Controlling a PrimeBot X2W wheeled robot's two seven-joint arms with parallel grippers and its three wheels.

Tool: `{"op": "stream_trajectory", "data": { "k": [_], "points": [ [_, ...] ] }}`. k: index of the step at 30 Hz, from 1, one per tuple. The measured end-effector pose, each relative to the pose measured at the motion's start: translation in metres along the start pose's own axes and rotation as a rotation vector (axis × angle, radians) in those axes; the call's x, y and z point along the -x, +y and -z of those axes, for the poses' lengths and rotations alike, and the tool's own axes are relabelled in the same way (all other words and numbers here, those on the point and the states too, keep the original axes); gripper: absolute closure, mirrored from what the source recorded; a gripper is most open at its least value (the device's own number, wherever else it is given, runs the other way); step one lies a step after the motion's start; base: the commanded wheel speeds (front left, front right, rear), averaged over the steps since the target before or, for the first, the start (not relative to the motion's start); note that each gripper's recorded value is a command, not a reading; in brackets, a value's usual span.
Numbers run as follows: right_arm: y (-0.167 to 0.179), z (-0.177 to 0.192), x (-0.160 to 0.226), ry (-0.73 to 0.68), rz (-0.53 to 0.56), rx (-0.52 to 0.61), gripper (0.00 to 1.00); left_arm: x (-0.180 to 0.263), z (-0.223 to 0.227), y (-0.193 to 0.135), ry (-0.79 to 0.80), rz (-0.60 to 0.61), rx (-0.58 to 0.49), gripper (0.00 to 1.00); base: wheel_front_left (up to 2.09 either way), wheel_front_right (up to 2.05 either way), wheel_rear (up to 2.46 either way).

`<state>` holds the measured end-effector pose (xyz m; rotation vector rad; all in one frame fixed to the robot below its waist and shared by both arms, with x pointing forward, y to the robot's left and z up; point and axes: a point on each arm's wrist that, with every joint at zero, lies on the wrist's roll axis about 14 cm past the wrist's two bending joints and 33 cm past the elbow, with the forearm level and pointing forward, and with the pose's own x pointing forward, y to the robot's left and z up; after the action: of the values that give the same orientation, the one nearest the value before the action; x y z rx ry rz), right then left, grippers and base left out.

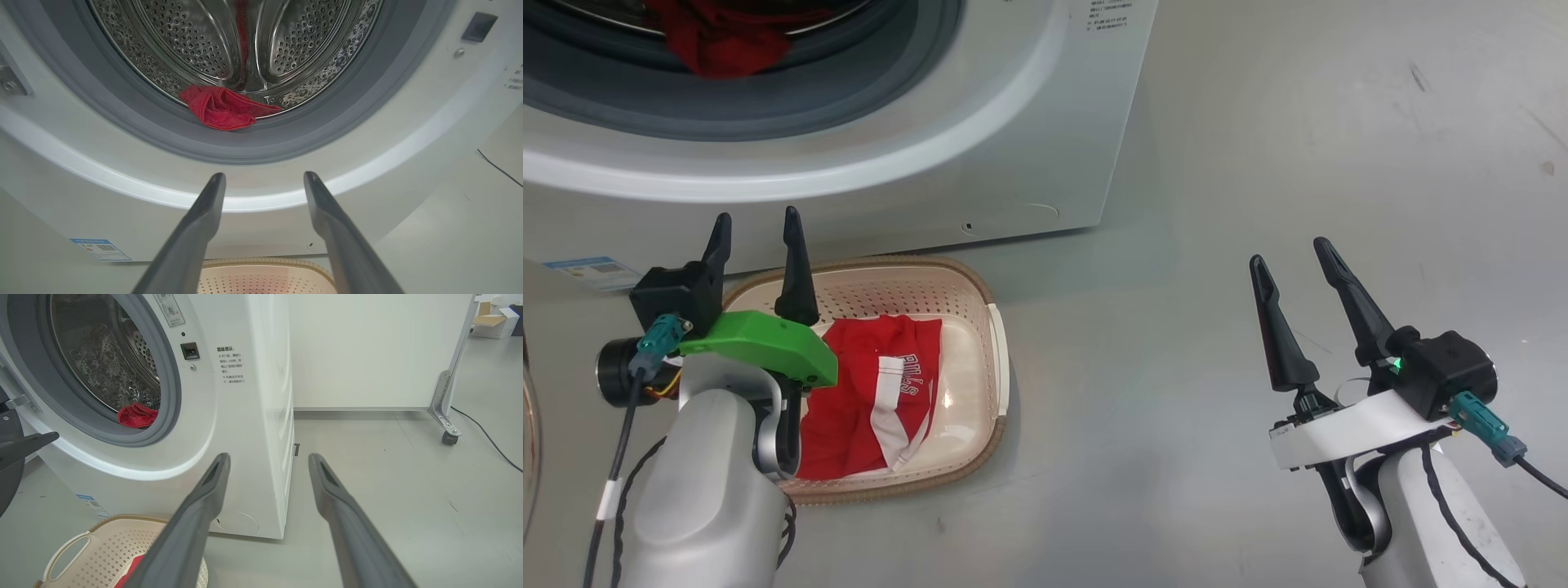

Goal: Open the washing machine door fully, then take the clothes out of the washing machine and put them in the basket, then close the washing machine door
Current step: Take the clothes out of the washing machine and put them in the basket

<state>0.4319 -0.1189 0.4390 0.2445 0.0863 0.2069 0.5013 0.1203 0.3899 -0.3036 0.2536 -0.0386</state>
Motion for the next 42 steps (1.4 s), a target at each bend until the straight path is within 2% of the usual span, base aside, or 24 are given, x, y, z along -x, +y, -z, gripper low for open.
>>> {"op": "stream_trajectory", "data": {
  "k": [7,20,42],
  "points": [
    [0.002,-0.011,0.014,-0.020,0.008,0.006,0.00,0.019,-0.037,-0.014,-0.103,0.050,-0.030,0.00,0.00,0.00,0.00],
    [0.011,-0.024,0.037,-0.049,0.001,0.014,0.00,0.060,-0.062,-0.024,-0.184,0.080,-0.061,0.00,0.00,0.00,0.00],
    [0.025,-0.029,0.062,-0.063,-0.015,0.022,0.00,0.125,-0.051,-0.011,-0.194,0.027,-0.068,0.00,0.00,0.00,0.00]
  ]
}}
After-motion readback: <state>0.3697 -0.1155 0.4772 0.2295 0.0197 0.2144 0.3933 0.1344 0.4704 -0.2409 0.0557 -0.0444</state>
